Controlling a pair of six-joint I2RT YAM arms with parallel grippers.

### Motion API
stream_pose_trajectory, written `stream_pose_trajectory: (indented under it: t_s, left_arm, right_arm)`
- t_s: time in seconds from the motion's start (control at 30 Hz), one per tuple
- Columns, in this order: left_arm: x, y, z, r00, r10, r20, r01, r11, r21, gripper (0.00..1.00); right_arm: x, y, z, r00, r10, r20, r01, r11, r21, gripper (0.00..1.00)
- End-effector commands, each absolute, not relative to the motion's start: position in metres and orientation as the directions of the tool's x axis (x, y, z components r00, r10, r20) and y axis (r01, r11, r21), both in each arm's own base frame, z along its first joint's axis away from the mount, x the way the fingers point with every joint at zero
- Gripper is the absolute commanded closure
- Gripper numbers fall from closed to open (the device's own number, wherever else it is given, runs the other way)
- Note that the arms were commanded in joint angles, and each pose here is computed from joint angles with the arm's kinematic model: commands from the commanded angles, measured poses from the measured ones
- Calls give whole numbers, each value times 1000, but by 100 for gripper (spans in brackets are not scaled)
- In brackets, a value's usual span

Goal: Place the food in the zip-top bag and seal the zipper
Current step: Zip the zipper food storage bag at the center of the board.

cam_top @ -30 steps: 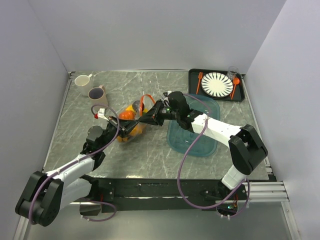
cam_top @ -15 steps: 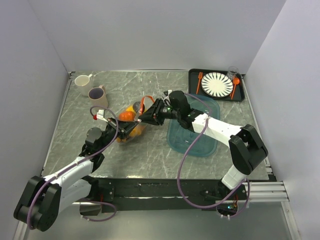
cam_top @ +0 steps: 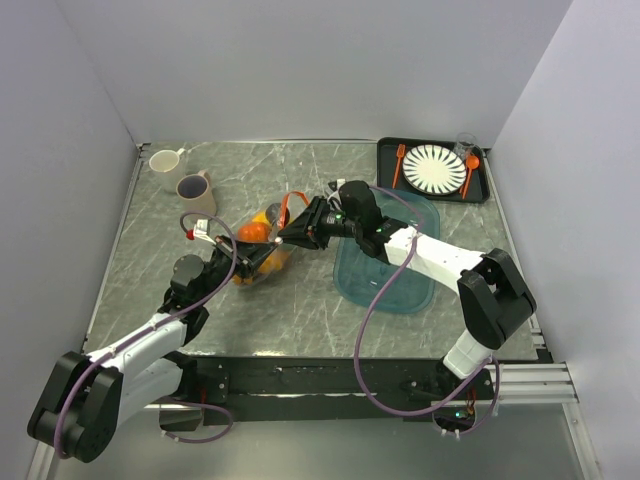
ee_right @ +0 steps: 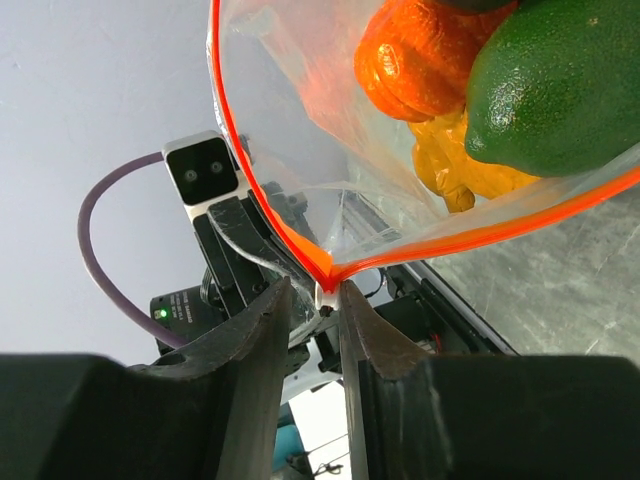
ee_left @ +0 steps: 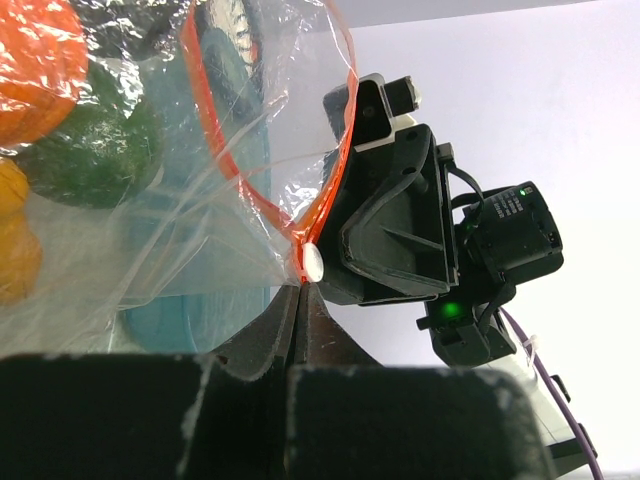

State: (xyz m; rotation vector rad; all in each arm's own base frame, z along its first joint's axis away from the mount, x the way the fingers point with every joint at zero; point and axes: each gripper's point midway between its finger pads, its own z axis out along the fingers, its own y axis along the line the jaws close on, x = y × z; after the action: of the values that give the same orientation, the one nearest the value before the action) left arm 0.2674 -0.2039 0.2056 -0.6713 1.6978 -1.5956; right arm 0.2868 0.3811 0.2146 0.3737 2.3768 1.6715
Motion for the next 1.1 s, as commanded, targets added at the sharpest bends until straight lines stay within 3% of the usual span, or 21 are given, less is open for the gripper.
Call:
stream_pose_trajectory:
  t_s: [0.0,0.67,0.9,1.07]
  left_arm:
    - [264,-207,214,-627,-758,-177,150,105,-983,99]
    - [263,-207,215,-632,-754,-179,152,106,-983,99]
    - [260,-208,213,-639,-749,-177,153,102,-983,99]
    - [258,-207,209,-641,-748,-170,141,103,-985,99]
  right_arm:
    - [292,390,238,-946,318,-65,33,292,956,67]
    - [282,399,225,-963,268,-23,62,305,950,66]
    - [285,402,230,-962,272,-23,57,285,957,93]
    - [284,401,234,-962,271,-25,51,267,962,100]
